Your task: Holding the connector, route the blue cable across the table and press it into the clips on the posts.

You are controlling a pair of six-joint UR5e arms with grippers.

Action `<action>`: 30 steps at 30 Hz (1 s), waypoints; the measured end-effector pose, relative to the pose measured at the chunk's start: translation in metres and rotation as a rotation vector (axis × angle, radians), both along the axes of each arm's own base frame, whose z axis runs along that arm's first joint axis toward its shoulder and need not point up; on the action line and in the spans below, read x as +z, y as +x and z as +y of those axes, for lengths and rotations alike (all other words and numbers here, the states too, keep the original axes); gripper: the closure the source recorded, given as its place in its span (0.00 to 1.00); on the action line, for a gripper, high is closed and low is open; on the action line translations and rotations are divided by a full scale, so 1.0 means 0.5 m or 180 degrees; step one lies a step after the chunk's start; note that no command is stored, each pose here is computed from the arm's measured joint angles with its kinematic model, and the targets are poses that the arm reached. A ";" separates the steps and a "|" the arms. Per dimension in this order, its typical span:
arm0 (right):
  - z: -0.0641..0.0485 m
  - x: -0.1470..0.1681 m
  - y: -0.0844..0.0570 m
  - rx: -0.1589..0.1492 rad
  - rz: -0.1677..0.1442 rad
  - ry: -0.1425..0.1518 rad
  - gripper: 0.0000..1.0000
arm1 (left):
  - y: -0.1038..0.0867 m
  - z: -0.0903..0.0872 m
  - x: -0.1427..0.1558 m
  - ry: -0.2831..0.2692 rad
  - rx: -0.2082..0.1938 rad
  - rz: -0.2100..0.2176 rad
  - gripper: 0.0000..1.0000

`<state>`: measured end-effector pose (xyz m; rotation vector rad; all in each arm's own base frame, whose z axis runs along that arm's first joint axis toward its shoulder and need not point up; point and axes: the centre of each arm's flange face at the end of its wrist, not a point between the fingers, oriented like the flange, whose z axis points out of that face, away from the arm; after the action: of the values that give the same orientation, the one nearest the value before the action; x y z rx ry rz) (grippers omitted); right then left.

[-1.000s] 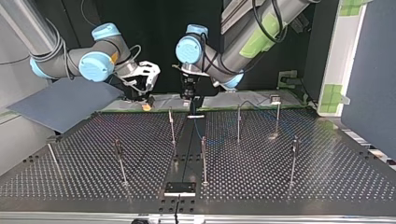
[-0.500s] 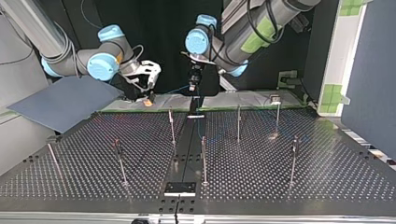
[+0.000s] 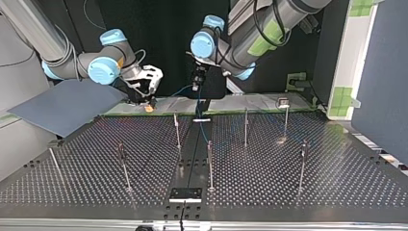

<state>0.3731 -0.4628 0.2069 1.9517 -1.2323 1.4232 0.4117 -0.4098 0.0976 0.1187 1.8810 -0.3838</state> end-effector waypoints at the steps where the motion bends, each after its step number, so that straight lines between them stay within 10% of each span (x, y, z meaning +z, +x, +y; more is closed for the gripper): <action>1: -0.001 0.000 -0.001 -0.0003 -0.0001 -0.0001 1.00 | 0.002 -0.005 0.004 -0.0023 -0.0021 -0.0004 1.00; 30: -0.039 0.004 -0.027 -0.0036 -0.0115 -0.0126 1.00 | 0.179 -0.036 0.096 -0.0280 0.0155 -0.0253 1.00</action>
<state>0.3597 -0.4822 0.2088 1.8978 -1.2196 1.4723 0.5010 -0.4281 0.1454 0.0288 1.7825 -0.4218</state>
